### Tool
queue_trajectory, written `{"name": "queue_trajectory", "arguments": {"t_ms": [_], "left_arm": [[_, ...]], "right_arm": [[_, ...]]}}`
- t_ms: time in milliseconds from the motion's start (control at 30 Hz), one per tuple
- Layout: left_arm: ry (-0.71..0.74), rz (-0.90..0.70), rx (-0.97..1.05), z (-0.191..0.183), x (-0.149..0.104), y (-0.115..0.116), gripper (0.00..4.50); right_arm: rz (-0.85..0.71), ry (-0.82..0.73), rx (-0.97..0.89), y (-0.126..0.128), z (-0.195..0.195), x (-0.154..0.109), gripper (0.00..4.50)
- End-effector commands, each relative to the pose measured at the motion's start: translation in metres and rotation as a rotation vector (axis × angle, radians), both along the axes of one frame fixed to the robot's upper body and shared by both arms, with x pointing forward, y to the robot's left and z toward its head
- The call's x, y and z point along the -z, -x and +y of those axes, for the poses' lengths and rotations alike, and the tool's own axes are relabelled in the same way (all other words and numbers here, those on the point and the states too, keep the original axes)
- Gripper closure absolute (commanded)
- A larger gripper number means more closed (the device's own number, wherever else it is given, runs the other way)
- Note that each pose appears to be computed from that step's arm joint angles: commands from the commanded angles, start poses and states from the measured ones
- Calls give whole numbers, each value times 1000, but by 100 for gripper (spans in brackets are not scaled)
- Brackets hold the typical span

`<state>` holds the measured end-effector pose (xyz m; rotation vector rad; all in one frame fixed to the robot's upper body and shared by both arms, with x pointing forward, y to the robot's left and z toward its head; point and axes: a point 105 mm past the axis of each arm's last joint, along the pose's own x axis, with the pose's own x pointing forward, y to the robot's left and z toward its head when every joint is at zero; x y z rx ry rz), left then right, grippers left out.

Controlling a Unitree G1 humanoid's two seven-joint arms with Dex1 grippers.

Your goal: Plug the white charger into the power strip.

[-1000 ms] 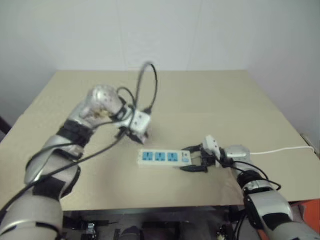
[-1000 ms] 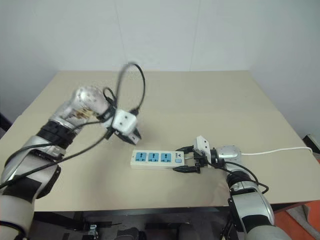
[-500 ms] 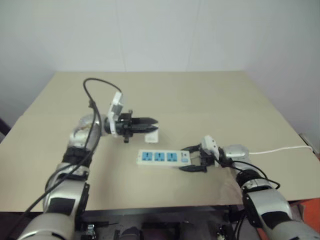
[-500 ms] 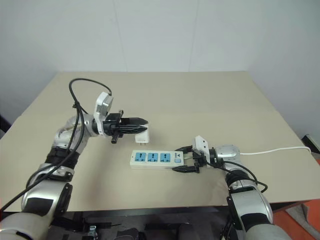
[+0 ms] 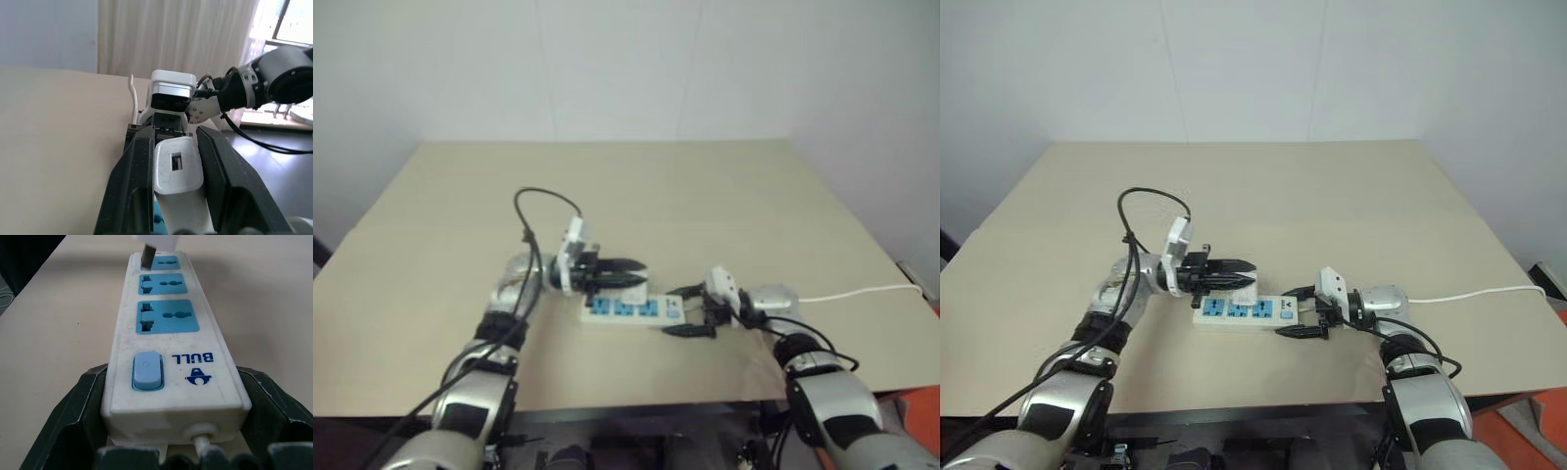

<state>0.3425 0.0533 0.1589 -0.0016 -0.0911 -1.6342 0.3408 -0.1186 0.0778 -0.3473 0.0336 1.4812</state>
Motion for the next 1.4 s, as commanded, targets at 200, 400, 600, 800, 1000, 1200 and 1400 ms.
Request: {"name": "queue_trajectory", "arguments": {"t_ms": [200, 400, 600, 800, 1000, 1200, 1400], "left_arm": [[-35, -91, 56, -15, -1, 0, 347], [-73, -108, 54, -14, 7, -1, 347], [-79, -101, 45, -15, 13, -2, 347], [-58, -75, 37, -20, 14, -4, 347], [-96, -95, 50, -21, 20, -3, 347], [-128, -129, 45, -16, 28, -1, 347], [-171, -97, 36, -5, 48, 4, 347]], "right_arm": [[70, 61, -21, 12, 3, 25, 109], [69, 61, -19, 12, 3, 26, 109], [68, 64, -17, 12, 2, 26, 109], [70, 64, -16, 12, 3, 26, 109], [71, 65, -16, 12, 3, 26, 109], [68, 63, -13, 11, 3, 26, 109], [66, 64, -14, 11, 3, 26, 109]]}}
